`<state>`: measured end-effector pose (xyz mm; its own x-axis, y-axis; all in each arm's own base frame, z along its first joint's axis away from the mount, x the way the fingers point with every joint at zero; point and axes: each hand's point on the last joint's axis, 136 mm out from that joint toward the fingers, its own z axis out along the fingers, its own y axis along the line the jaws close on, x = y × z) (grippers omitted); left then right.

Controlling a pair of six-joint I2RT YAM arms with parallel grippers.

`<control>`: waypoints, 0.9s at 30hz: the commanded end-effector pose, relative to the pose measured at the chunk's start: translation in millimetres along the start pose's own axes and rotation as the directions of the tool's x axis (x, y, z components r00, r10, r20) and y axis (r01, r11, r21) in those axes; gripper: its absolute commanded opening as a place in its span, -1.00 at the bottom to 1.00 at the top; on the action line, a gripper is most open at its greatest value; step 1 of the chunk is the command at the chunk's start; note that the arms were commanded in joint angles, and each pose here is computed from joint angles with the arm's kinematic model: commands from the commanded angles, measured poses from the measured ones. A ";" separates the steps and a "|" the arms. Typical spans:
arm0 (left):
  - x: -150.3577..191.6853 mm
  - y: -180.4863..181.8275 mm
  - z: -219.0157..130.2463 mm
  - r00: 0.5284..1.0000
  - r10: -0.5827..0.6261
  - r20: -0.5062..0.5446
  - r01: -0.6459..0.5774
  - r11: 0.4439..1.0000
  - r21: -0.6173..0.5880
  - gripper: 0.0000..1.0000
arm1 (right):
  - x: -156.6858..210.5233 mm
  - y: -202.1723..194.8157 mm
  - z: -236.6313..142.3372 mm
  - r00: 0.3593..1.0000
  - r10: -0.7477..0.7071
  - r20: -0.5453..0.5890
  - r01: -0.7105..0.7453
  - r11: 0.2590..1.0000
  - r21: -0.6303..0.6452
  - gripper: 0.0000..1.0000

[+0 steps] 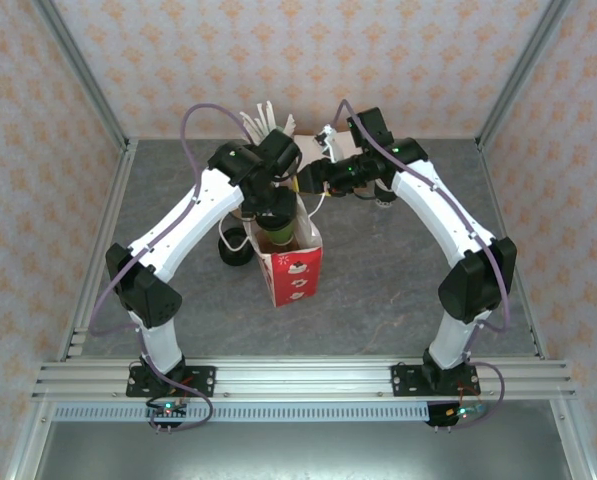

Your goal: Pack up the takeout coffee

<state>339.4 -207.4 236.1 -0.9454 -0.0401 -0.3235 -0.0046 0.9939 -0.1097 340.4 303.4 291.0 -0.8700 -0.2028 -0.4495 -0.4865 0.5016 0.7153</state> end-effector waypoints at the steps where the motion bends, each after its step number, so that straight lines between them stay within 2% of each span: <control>1: -13.6 3.5 -11.2 0.997 -0.051 0.065 0.051 0.999 0.002 0.13 | 20.0 -2.1 -1.6 0.998 0.012 -0.062 -0.012 1.000 0.002 0.13; 12: -5.9 0.9 -18.9 0.997 0.004 0.074 -0.008 0.998 0.055 0.13 | 7.8 -10.4 -3.9 0.998 0.060 -0.030 -0.060 0.998 -0.009 0.12; 17: -4.9 7.2 -17.1 0.997 0.003 0.077 -0.005 0.999 0.035 0.13 | 5.5 -2.0 -3.9 0.998 0.054 -0.034 -0.056 0.997 -0.053 0.12; 27: -11.6 6.9 -11.8 0.996 -0.063 0.070 0.062 0.998 0.017 0.13 | 33.5 -0.7 -3.4 0.995 0.018 -0.100 -0.022 0.999 -0.043 0.17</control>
<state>338.9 -202.8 246.5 -0.9284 -0.0661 -0.3656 -0.0126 0.9891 -0.1467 326.8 295.4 275.6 -0.8951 -0.2395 -0.3760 -0.4458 0.4808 0.7550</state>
